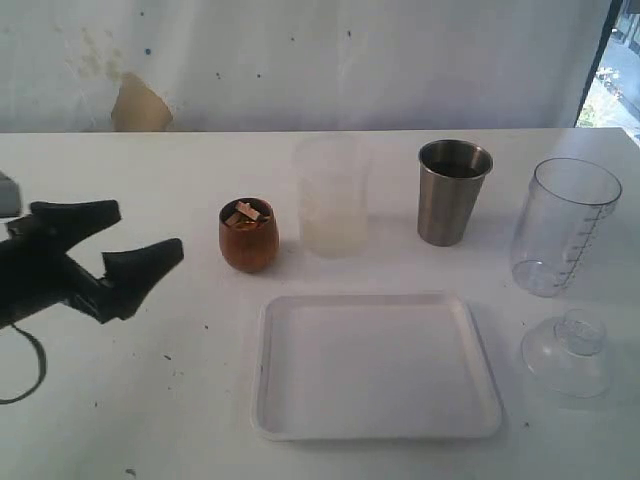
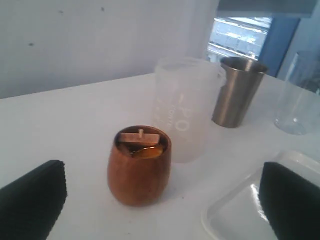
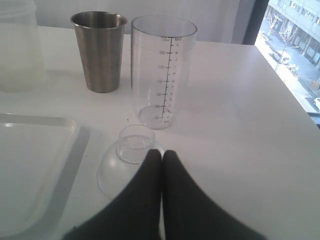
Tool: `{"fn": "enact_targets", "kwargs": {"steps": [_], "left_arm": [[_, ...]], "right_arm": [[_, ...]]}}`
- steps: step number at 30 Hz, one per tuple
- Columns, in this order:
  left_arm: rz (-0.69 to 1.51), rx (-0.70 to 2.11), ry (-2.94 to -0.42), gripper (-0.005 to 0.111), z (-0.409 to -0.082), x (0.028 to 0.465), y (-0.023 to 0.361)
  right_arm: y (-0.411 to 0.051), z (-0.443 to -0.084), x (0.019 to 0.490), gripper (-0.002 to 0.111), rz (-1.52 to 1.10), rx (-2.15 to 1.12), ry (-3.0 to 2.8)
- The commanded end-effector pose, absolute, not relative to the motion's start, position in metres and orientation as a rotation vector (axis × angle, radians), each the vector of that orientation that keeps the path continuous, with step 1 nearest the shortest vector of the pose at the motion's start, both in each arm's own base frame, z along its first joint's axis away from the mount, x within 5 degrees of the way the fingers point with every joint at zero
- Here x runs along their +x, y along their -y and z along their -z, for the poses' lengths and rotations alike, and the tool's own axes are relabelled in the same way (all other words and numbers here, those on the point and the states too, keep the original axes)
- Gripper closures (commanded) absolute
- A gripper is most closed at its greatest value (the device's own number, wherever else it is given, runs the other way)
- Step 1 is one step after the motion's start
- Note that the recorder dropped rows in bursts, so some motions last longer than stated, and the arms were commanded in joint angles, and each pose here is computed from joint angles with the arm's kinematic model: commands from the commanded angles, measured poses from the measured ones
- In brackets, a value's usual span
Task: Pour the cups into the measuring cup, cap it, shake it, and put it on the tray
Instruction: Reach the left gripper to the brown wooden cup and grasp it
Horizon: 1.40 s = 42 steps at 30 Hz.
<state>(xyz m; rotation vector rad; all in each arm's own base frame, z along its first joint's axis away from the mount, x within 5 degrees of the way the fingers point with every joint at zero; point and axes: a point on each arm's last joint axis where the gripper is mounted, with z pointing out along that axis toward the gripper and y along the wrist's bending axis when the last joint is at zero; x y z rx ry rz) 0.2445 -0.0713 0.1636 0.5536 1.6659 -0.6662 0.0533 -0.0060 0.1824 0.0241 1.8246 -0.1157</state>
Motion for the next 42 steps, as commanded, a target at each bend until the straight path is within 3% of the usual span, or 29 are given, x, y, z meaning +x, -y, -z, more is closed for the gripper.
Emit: {"fn": "enact_targets", "kwargs": {"steps": [1,19,42], "left_arm": [[0.623,0.671,-1.666,0.002,-0.145,0.269,0.097],[0.675,0.765,-1.690,0.002,-0.085,0.339,0.117],[0.763,0.786,-1.613,0.002,-0.059,0.384,0.146]], "right_arm": [[0.006,-0.183,0.053,0.108,0.122,0.019,-1.821],[0.006,-0.183,0.053,0.108,0.122,0.019,-1.821],[0.006,-0.183,0.053,0.108,0.122,0.019,-1.821]]}}
